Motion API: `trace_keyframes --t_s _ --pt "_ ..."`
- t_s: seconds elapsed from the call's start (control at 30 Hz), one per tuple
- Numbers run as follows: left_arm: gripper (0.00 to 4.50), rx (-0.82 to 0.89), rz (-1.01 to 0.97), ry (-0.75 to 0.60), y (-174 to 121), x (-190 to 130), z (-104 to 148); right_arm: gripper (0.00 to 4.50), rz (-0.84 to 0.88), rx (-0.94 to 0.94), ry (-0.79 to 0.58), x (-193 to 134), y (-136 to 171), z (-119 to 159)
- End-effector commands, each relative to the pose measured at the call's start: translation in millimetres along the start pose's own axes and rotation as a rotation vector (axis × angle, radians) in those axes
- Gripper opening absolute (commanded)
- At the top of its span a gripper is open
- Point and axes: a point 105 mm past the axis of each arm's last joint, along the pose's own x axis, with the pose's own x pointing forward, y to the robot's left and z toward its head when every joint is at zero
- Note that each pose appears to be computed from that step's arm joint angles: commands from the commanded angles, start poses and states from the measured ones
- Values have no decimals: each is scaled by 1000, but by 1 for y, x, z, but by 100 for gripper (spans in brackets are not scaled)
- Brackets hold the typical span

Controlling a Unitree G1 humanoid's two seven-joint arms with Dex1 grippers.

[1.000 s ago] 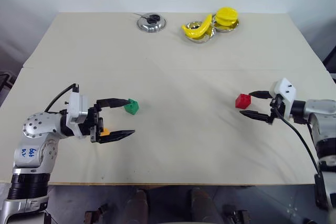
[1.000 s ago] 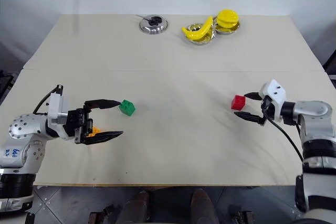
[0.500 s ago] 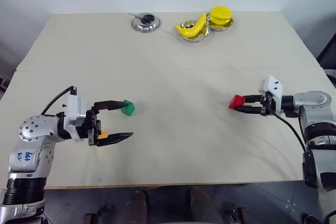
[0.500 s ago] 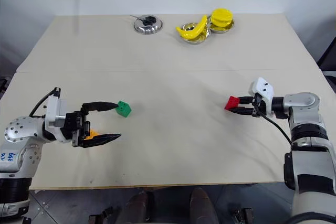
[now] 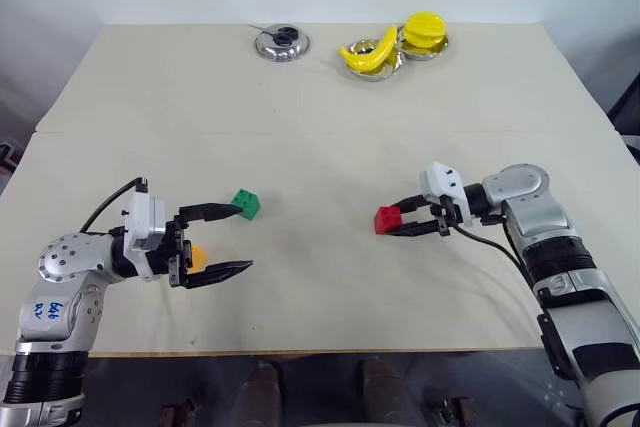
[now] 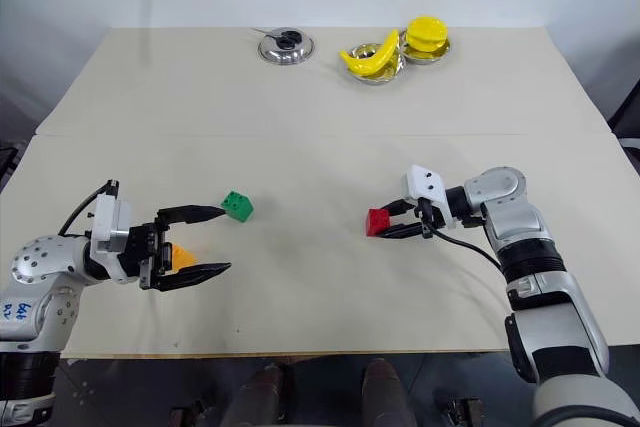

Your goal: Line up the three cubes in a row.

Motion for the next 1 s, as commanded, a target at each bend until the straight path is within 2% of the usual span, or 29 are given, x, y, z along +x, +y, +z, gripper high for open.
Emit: trace_keyframes --t_s 0.03,0.1,0.27,0.4,0.5,0.6,0.7,0.77,0.9,1.0 --pt "450 51 -8 -10 0 0 12 148 13 -32 19 2 -3 1" --pt "450 54 -5 -8 1 -1 13 148 27 -36 17 4 -2 1" --pt "450 60 13 -12 3 -3 14 315 -11 -50 -34 4 -7 8" --pt "450 54 184 -7 17 -28 17 438 -68 -111 -246 -30 -6 42" --pt "450 35 381 -27 32 -64 21 445 -194 -186 -318 -58 -5 53" --pt "450 -23 515 9 36 -103 13 445 -175 -173 -408 -78 14 58" --pt "450 -107 599 75 29 -141 -5 445 -92 -70 -363 -82 39 47" --pt "450 -164 650 125 20 -162 -19 445 -109 -50 -373 -85 47 44" --pt "450 -234 694 173 6 -182 -35 445 -122 -69 -366 -84 62 36" --pt "450 -260 654 189 -2 -177 -42 445 -125 -55 -349 -81 73 29"
